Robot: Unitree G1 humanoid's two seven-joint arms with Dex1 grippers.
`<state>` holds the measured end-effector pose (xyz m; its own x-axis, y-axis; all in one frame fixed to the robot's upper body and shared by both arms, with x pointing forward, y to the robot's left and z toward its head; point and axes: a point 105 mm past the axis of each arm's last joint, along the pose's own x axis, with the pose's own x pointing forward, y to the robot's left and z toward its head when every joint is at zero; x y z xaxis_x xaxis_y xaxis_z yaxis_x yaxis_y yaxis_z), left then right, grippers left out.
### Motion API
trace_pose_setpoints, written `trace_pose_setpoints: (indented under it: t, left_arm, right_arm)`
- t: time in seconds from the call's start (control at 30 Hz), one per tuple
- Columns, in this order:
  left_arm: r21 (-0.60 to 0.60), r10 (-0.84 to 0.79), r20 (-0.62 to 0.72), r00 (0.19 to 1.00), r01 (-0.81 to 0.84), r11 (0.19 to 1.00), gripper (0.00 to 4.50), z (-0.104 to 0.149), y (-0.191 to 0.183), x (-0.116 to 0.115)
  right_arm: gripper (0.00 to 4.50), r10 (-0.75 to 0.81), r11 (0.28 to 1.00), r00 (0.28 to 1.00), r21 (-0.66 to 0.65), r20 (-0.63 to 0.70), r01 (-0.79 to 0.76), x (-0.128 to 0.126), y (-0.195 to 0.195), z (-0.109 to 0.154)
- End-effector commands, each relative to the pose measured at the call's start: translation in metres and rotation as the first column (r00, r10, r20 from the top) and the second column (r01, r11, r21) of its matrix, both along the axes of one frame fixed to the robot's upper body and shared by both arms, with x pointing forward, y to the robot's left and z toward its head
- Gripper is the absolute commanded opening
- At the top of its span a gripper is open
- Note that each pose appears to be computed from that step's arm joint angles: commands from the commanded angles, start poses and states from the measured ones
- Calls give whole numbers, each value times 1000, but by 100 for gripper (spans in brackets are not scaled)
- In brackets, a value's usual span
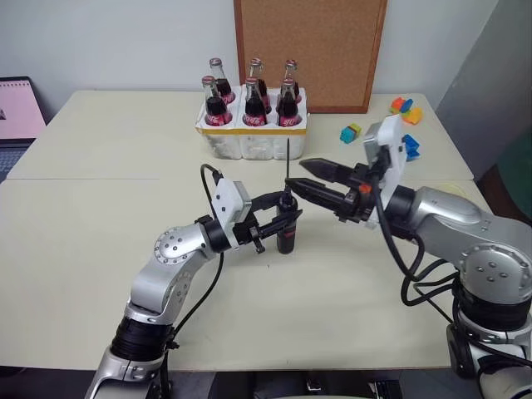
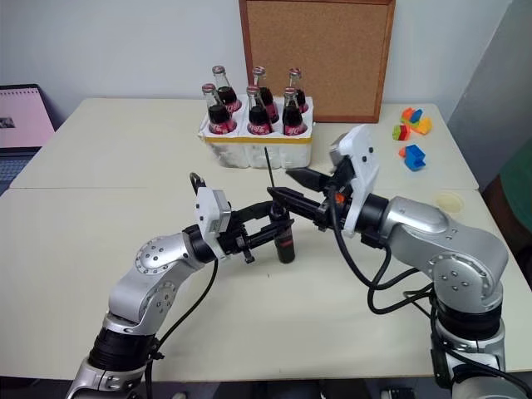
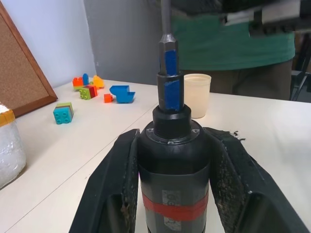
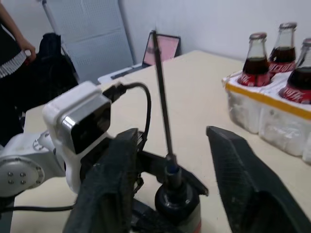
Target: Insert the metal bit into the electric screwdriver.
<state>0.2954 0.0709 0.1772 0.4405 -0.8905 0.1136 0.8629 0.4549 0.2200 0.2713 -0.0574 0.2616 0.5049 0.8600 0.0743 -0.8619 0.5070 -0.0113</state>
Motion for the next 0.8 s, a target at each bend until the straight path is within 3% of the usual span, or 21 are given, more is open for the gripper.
trace_pose_setpoints:
  t: [0.03, 0.2, 0.3, 0.4, 0.53, 0.63, 0.8]
  left_arm:
    - [118, 72, 65, 995, -80, 990, 164, 1, 10, 14]
    - [308, 160, 237, 958, -230, 923, 164, 34, 32, 58]
    - [466, 146, 303, 942, -280, 839, 164, 39, 42, 78]
    - [641, 77, 349, 934, -297, 708, 164, 27, 50, 93]
    - [799, -71, 292, 954, -203, 566, 164, -6, 47, 100]
    - [848, -150, 237, 960, -129, 514, 164, -28, 32, 102]
    - [906, -221, 136, 966, -31, 422, 164, -55, 21, 103]
  right_arm:
    - [339, -34, 999, 996, 30, 77, 32, -3, -14, 21]
    - [436, -105, 989, 985, -86, 133, 117, -4, -40, 18]
    - [450, -119, 979, 978, -144, 168, 144, -5, -50, 19]
    - [450, -100, 964, 972, -220, 210, 147, -12, -56, 19]
    - [450, -24, 908, 970, -401, 243, 123, -24, -58, 6]
    - [450, -31, 842, 975, -520, 221, 145, -24, -63, -11]
    - [450, 16, 795, 983, -598, 185, 100, -29, -63, -31]
